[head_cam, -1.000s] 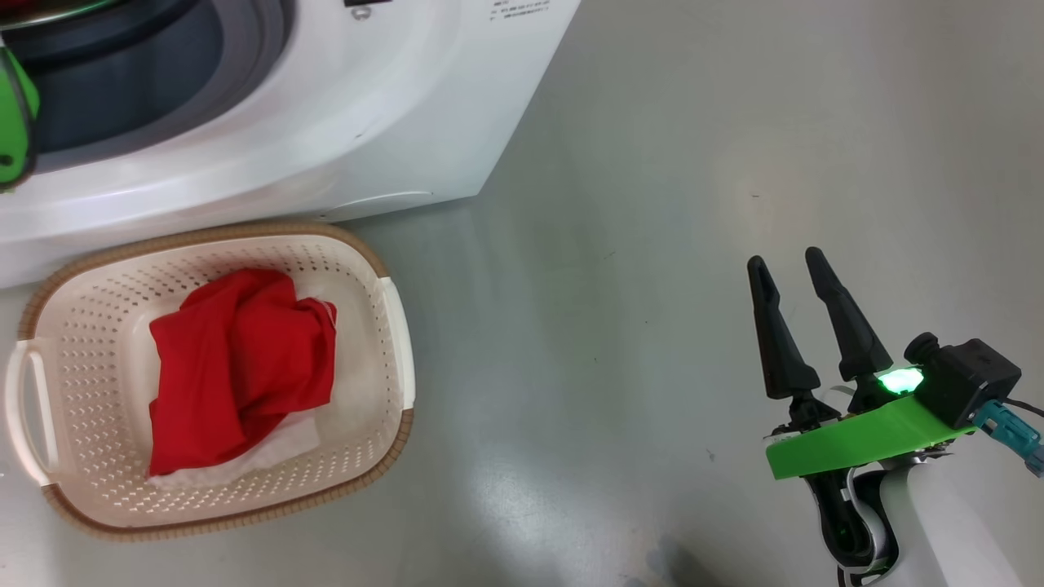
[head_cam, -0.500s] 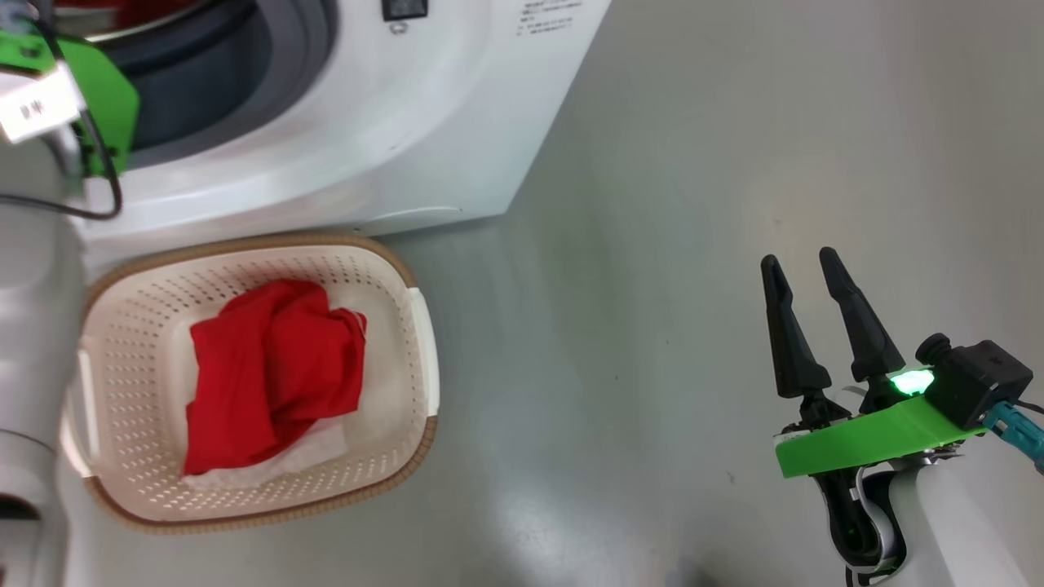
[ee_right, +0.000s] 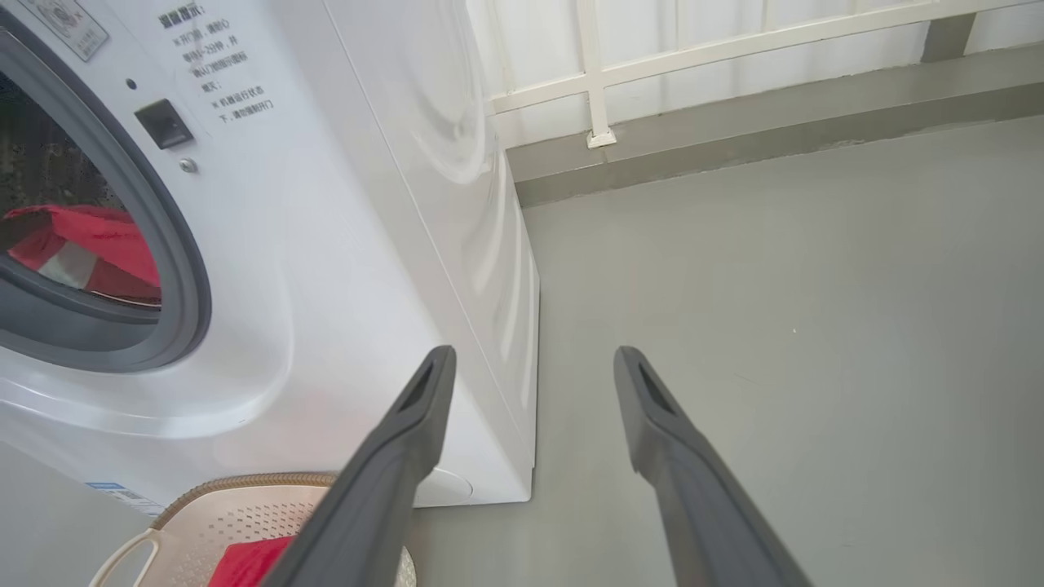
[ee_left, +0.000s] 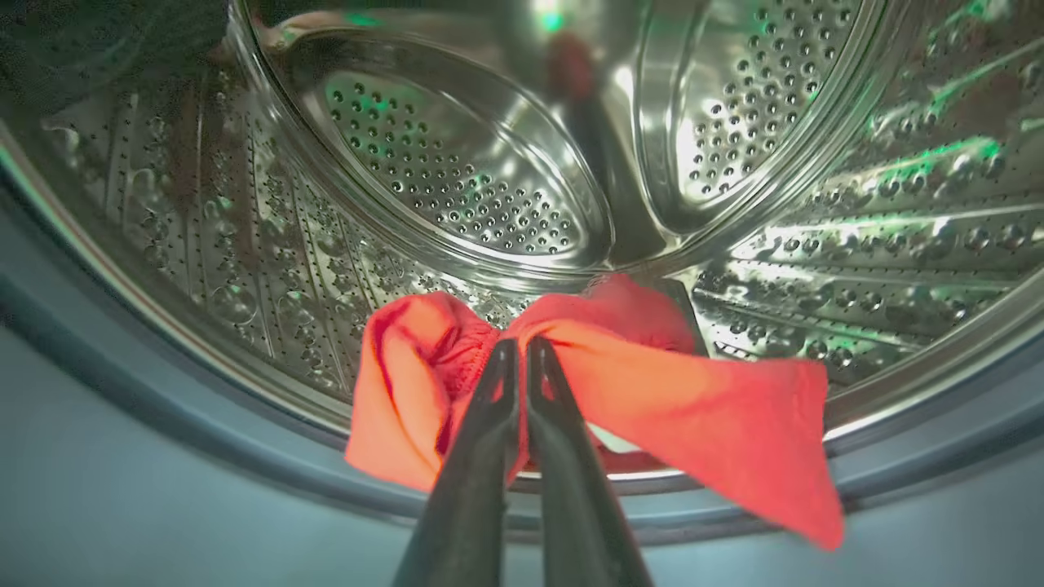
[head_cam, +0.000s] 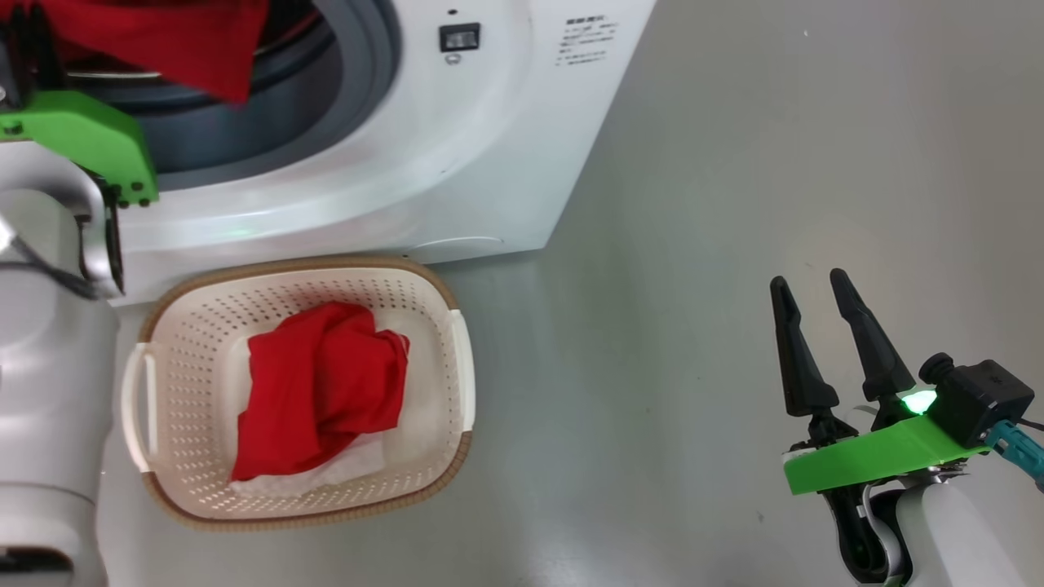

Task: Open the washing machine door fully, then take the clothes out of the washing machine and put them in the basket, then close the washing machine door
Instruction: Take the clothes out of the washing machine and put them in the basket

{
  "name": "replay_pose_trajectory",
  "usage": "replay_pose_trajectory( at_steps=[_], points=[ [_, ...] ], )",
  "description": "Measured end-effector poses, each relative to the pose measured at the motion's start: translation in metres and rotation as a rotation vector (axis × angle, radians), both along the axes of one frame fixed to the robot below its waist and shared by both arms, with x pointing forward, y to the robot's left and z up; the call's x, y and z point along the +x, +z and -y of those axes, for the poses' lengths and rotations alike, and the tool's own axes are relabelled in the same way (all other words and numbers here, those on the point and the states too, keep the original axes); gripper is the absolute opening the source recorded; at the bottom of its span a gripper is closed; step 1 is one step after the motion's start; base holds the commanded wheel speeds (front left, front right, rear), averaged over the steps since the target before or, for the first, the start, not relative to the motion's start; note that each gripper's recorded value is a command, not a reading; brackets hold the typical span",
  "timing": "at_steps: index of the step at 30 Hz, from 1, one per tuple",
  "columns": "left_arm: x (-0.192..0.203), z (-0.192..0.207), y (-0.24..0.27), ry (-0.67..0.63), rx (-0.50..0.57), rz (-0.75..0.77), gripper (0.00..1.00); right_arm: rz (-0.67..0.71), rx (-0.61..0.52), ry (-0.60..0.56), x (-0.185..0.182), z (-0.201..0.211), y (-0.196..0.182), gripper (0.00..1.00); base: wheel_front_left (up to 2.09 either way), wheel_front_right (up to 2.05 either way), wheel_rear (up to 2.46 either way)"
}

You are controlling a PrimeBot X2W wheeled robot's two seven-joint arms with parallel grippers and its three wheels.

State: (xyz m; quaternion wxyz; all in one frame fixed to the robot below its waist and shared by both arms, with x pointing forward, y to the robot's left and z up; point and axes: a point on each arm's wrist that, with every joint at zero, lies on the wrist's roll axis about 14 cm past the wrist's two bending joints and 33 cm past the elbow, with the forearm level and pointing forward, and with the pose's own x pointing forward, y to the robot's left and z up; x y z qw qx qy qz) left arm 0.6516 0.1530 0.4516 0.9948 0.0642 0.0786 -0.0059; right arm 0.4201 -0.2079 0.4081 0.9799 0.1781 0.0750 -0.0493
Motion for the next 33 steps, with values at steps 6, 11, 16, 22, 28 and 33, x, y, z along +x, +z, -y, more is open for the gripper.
replay_pose_trajectory(
  at_steps=[6, 11, 16, 22, 28, 33],
  points=[
    [-0.013, -0.003, 0.025, 0.01, -0.092, 0.106, 0.0, 0.021, 0.005, 0.018, 0.004, -0.006, 0.006, 1.0, 0.0, 0.0, 0.0],
    [-0.033, -0.005, 0.029, 0.017, -0.144, 0.147, 0.0, 0.022, 0.004, 0.02, 0.002, -0.005, 0.007, 1.0, 0.0, 0.0, 0.0],
    [-0.048, -0.008, 0.041, 0.028, -0.197, 0.201, 0.0, 0.017, 0.004, 0.023, 0.0, -0.006, 0.006, 1.0, 0.0, 0.0, 0.0],
    [-0.071, -0.014, 0.043, 0.049, -0.245, 0.238, 0.0, 0.024, 0.006, 0.032, 0.001, -0.009, 0.007, 1.0, 0.0, 0.0, 0.0],
    [-0.092, -0.018, 0.051, 0.053, -0.268, 0.287, 0.0, 0.029, 0.006, 0.038, 0.003, -0.011, 0.008, 1.0, 0.0, 0.0, 0.0],
    [-0.104, -0.026, 0.061, 0.065, -0.272, 0.336, 0.0, 0.027, 0.006, 0.04, 0.005, -0.011, 0.007, 1.0, 0.0, 0.0, 0.0]
  ],
)
